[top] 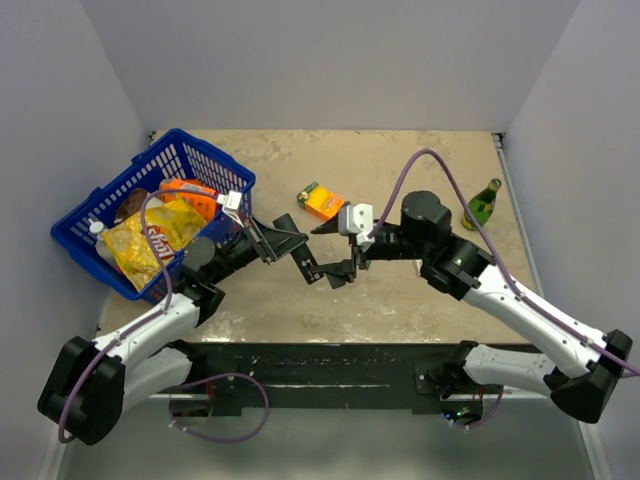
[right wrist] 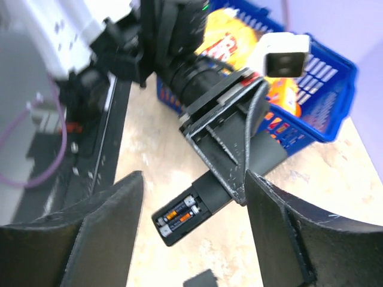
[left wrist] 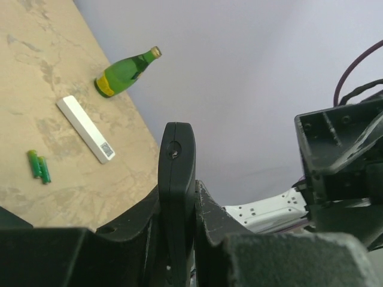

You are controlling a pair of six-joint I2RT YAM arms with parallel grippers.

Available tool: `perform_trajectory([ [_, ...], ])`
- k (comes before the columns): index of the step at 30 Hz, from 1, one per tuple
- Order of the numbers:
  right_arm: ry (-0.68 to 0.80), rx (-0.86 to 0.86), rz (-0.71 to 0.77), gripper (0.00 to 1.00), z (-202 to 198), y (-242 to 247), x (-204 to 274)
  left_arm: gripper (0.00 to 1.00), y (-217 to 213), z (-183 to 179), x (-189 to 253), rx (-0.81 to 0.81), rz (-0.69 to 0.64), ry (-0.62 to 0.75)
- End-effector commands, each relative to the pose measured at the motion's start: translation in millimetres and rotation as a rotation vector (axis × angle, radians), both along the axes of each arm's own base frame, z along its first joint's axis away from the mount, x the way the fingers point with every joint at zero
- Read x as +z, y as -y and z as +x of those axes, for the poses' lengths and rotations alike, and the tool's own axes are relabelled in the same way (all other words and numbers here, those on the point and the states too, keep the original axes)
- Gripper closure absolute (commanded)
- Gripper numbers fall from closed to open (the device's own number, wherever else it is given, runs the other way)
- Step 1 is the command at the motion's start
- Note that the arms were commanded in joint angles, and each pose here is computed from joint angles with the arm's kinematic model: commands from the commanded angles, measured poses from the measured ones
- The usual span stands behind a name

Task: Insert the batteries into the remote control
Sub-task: Load the battery into the remote control.

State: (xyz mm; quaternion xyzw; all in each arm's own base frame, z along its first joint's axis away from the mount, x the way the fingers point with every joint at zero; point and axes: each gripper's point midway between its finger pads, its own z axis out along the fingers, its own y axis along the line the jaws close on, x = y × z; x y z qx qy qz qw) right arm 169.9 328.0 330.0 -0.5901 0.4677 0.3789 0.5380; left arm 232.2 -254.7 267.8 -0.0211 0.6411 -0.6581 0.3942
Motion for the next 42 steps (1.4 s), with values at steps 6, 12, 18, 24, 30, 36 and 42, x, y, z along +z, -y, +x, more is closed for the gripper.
perform_trajectory([
  [6, -0.479, -0.218, 0.051, 0.34, 10, 3, -19, 1.0, -3, 3, 30, 0.046, 0.07, 0.201],
  [12, -0.563, -0.159, 0.043, 0.38, 1, -5, -45, 1.0, -3, -1, 34, 0.033, 0.054, 0.202],
  [18, -0.589, -0.15, 0.003, 0.41, 4, -6, -65, 1.0, -3, -5, 42, 0.024, 0.029, 0.21],
  [24, -0.618, -0.171, -0.002, 0.46, 15, 2, -77, 1.0, -4, -8, 46, 0.018, 0.018, 0.215],
  [30, -0.634, -0.18, -0.001, 0.47, 16, 6, -79, 1.0, -5, -8, 48, 0.022, 0.018, 0.22],
  [36, -0.651, -0.13, -0.002, 0.5, 8, 4, -79, 1.0, -4, -7, 49, 0.018, 0.009, 0.221],
  [42, -0.67, -0.111, -0.012, 0.52, 7, 1, -84, 1.0, -3, -8, 53, 0.013, -0.002, 0.225],
])
